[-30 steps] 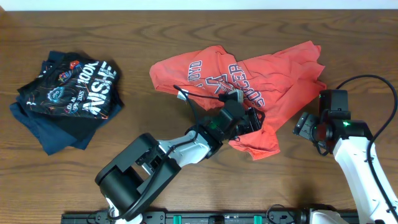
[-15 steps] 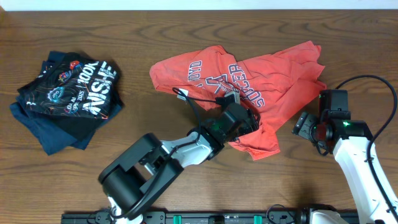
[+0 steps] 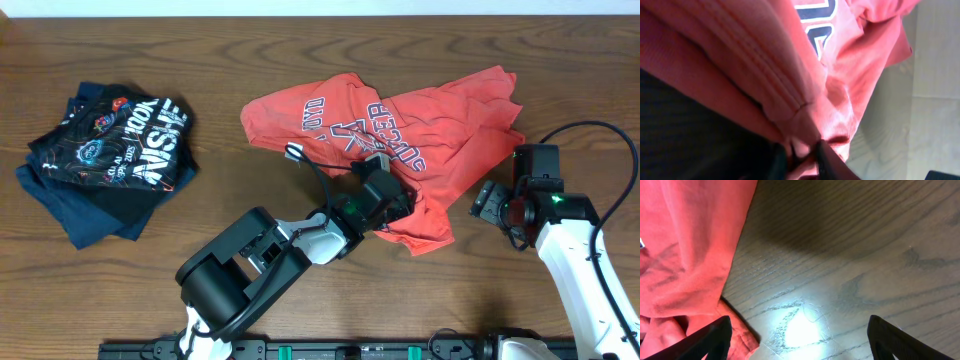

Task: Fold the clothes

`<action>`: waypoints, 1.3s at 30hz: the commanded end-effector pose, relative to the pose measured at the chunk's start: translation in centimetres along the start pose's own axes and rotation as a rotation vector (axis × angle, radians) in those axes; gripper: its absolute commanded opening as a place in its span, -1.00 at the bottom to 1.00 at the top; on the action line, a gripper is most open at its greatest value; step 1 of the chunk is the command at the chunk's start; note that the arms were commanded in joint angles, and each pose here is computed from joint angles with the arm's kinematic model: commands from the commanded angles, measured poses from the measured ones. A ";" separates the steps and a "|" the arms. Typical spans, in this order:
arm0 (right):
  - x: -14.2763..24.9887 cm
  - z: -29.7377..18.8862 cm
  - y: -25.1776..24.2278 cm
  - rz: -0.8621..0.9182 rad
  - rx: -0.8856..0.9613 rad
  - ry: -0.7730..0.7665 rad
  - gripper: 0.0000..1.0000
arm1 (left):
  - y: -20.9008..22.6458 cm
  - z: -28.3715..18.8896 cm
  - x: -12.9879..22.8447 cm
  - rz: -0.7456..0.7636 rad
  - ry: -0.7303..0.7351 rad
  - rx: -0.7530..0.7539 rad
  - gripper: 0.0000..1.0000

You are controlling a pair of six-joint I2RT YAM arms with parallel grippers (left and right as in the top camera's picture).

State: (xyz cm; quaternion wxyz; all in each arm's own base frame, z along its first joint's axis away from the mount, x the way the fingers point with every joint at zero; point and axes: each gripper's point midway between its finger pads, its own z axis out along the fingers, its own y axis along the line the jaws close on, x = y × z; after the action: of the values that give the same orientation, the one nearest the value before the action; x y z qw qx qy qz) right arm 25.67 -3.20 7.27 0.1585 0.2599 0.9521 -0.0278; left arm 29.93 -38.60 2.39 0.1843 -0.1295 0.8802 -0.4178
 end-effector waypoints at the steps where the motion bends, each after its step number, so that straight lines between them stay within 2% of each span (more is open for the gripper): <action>1: -0.1 -0.3 -0.2 0.029 -0.004 -0.011 0.69 | -0.5 0.2 0.5 0.007 0.029 0.018 -0.75; 4: -0.1 -0.3 -0.2 0.029 -0.004 -0.011 0.69 | -0.2 0.1 0.6 0.009 0.037 0.003 -0.88; 9: -0.2 -0.3 -0.2 0.028 -0.003 -0.012 0.70 | 1.6 -1.3 0.5 0.078 0.066 -0.100 -0.88; 12: -0.3 -0.3 -0.2 0.008 -0.001 -0.016 0.71 | 4.1 -3.7 -0.1 0.112 0.104 -0.233 -0.88; 15: -0.4 -0.3 -0.1 -0.034 -0.004 -0.021 0.72 | 7.4 -7.8 -1.2 0.115 0.144 -0.408 -0.88; 19: -0.9 -0.3 0.3 -0.053 -0.020 -0.043 0.79 | 12.2 -14.1 -3.6 0.090 0.122 -0.668 -0.88; 25: -2.0 -0.4 1.7 -0.104 -0.090 -0.084 0.79 | 16.6 -19.6 -5.5 0.014 0.129 -0.861 -0.88; 28: -2.7 0.0 1.7 -0.092 -0.090 -0.099 0.79 | 18.0 -21.0 -5.9 -0.053 0.135 -0.901 -0.88; 33: -2.4 1.1 1.4 -0.083 -0.073 -0.062 0.80 | 16.8 -19.8 -5.7 -0.019 0.206 -0.779 -0.88; 34: -2.2 1.3 1.3 -0.084 -0.069 -0.050 0.80 | 16.7 -19.6 -5.9 -0.016 0.200 -0.774 -0.46; 35: -2.1 1.4 1.3 -0.085 -0.068 -0.044 0.81 | 16.7 -19.6 -6.0 -0.014 0.196 -0.770 -0.16; 36: -1.9 1.5 1.3 -0.086 -0.067 -0.035 0.82 | 16.6 -19.5 -6.1 -0.012 0.192 -0.765 0.01; 39: -1.7 1.6 1.2 -0.087 -0.061 -0.023 0.83 | 16.5 -19.3 -6.2 -0.009 0.185 -0.758 0.13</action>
State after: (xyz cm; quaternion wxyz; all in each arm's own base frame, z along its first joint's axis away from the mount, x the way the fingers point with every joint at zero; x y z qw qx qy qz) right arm 28.21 -3.14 6.44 0.1801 0.2172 0.9593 -0.0083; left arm 26.12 -12.62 2.05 0.0433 -0.1673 0.9825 -0.0692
